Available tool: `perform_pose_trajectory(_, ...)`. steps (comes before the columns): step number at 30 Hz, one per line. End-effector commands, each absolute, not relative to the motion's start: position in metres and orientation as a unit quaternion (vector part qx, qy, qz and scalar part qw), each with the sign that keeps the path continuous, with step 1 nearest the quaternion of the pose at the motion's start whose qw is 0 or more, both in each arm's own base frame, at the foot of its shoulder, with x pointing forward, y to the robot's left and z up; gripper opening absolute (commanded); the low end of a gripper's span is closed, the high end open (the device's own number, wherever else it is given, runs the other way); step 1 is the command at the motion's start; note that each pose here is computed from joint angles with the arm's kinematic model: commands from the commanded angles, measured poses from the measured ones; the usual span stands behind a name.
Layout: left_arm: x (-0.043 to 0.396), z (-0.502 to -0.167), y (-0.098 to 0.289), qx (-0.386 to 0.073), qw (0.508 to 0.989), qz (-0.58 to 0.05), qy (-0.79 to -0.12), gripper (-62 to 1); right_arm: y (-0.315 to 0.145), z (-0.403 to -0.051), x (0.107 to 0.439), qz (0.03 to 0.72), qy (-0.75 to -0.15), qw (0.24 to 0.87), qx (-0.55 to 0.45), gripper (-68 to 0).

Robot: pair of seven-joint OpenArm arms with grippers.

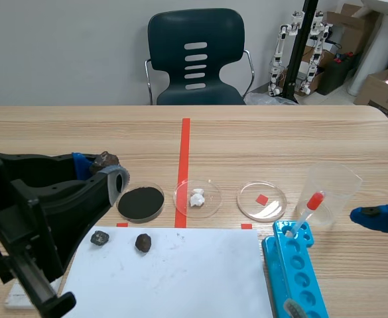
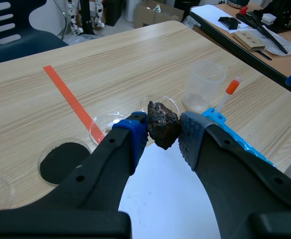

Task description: Rub the mineral on the streak plate below the first streak

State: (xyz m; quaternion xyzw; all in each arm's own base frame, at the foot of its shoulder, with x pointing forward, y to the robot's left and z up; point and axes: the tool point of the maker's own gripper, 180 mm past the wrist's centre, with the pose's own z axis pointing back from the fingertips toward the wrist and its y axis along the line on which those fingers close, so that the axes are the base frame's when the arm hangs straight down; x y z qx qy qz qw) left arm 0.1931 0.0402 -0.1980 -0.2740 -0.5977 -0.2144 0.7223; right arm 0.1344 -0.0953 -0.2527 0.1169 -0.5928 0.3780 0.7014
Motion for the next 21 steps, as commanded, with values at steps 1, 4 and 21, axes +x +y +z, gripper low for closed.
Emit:
perform_pose_trajectory(1,0.1934,-0.1881,0.0374,-0.284,0.711,-0.208,-0.609,-50.4,-0.0951,-0.2463,0.1377,0.378,-0.603,0.693,0.117,-2.0)
perform_pose_trajectory(4,0.1925,-0.1879,0.0363,-0.287,0.710,-0.211,-0.608,-50.4,-0.0951,-0.2463,0.1377,0.378,-0.603,0.693,0.117,-2.0)
perform_pose_trajectory(21,0.1926,-0.1877,0.0363,-0.287,0.710,-0.211,-0.608,-50.4,-0.0951,-0.2463,0.1377,0.378,-0.603,0.693,0.117,-2.0)
